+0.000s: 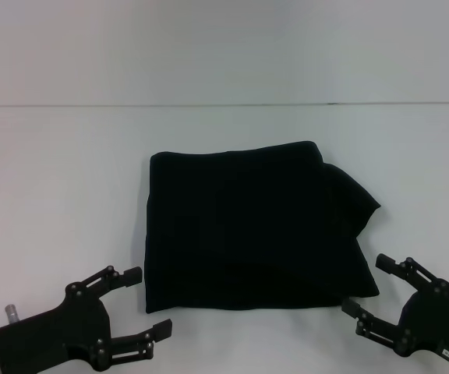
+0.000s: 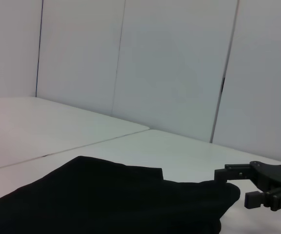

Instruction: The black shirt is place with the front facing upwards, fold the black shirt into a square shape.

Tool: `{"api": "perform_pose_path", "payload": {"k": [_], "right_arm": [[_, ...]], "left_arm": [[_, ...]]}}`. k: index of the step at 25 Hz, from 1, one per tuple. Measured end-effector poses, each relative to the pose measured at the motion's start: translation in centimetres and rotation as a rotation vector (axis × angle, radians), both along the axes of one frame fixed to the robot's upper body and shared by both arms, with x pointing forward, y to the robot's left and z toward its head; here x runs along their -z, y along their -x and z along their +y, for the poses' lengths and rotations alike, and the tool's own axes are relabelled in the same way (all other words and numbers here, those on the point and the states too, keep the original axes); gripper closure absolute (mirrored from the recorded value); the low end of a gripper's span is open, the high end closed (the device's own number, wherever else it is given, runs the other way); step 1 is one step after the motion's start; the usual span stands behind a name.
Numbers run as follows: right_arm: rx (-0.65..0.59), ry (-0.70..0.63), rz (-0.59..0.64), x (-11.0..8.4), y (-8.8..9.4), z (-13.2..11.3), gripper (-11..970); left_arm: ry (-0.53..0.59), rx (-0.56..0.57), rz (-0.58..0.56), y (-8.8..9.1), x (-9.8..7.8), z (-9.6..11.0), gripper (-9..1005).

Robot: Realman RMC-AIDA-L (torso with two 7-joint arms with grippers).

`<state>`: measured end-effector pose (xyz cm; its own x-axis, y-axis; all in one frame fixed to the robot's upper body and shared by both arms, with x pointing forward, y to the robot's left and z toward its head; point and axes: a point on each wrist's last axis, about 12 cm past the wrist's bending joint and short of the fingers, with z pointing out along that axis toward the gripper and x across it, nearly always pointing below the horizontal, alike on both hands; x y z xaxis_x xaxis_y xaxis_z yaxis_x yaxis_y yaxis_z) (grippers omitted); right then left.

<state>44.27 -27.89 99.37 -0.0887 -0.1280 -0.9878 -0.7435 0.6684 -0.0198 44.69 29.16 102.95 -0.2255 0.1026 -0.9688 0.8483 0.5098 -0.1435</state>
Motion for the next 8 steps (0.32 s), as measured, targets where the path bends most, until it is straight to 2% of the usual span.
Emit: {"api": "perform_pose_path", "payload": {"k": [8], "right_arm": [[0.003,0.000,-0.007,-0.13,-0.27,-0.05,45]], "left_arm": [[0.002,0.003,0.002,0.02,0.00,-0.06,50]]}}
